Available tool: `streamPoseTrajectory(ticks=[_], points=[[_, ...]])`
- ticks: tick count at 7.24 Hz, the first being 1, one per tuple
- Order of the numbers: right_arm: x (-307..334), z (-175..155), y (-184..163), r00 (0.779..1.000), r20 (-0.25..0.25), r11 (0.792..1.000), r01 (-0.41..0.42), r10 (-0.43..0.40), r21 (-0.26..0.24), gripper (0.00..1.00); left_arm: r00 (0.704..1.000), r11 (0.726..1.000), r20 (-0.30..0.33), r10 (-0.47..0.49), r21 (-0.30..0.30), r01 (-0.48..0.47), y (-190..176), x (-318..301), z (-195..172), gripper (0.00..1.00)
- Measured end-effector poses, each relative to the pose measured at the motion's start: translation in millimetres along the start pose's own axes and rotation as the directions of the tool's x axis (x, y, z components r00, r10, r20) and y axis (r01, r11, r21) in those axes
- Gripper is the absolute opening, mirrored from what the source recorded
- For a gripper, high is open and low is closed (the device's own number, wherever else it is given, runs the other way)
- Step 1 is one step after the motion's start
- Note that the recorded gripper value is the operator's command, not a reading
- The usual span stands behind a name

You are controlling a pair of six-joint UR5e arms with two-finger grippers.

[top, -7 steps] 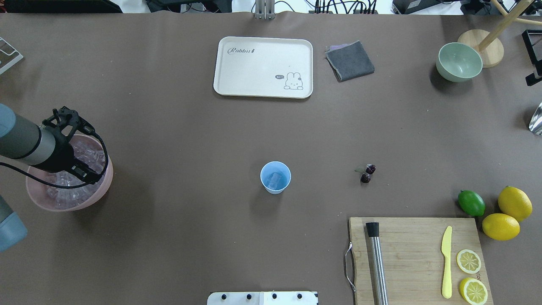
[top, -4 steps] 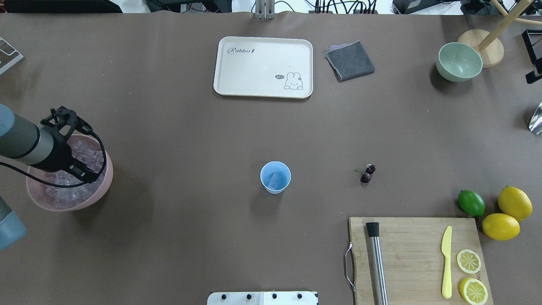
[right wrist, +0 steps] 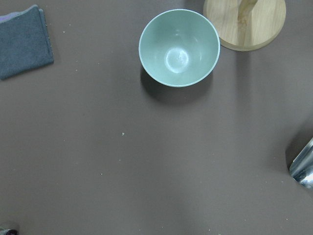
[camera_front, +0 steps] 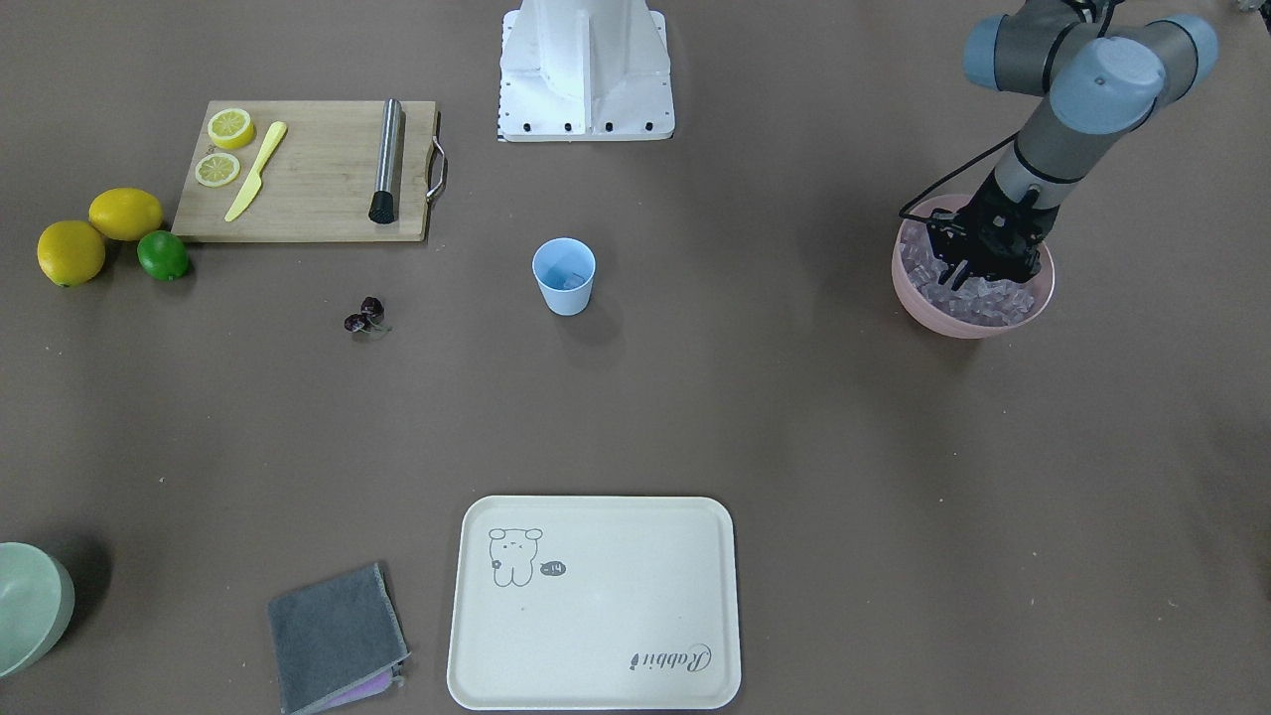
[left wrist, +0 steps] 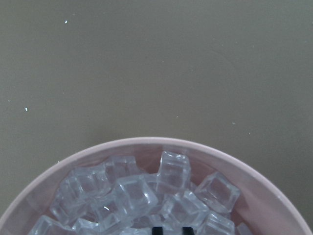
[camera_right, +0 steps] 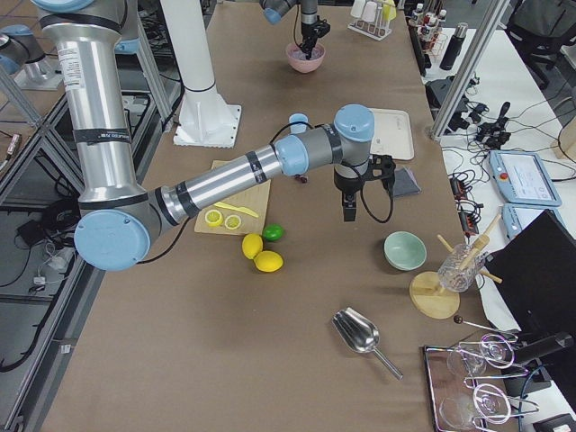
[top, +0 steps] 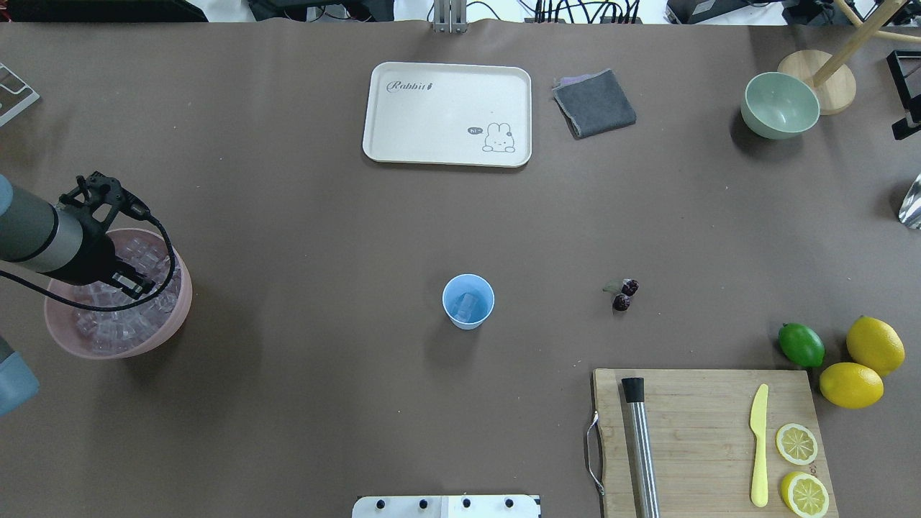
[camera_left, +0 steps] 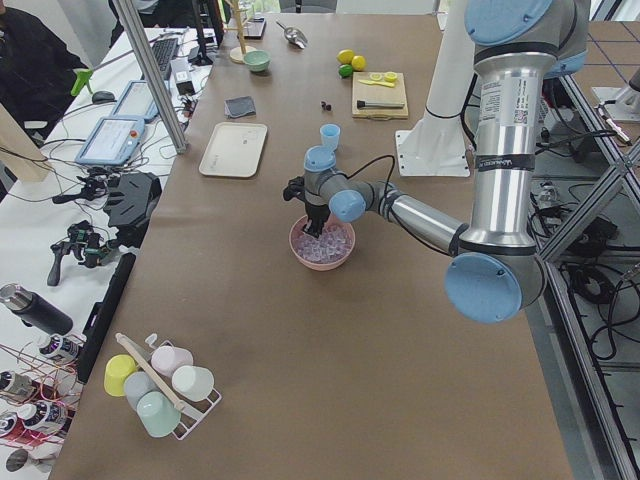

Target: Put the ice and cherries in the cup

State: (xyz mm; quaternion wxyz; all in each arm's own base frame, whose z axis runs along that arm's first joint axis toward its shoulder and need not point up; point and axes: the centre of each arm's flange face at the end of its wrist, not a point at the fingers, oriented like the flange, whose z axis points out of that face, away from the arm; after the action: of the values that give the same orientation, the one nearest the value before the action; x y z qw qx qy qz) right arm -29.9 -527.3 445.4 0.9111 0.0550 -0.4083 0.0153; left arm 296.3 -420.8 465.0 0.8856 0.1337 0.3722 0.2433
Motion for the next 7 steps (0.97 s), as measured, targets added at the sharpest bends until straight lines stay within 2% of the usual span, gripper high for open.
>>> streamPoseTrajectory(ticks=[4, 5, 7], points=[[-7.7, -6.9, -5.9, 1.000, 0.007, 1.000, 0.010, -0.010, 0.013, 1.00, 1.000, 1.000, 0.000, 0.000, -0.001, 0.000, 0.2, 0.0, 0.3, 0.00], [-8.4, -8.0, -6.5, 1.000, 0.007, 1.000, 0.011, -0.011, 0.015, 1.00, 1.000, 1.000, 0.000, 0.000, -0.001, 0.000, 0.1, 0.0, 0.3, 0.98], [-8.9, -9.6, -6.6, 1.000, 0.009, 1.000, 0.011, -0.012, 0.018, 1.00, 1.000, 1.000, 0.000, 0.000, -0.002, 0.000, 0.4, -0.1, 0.6, 0.98]])
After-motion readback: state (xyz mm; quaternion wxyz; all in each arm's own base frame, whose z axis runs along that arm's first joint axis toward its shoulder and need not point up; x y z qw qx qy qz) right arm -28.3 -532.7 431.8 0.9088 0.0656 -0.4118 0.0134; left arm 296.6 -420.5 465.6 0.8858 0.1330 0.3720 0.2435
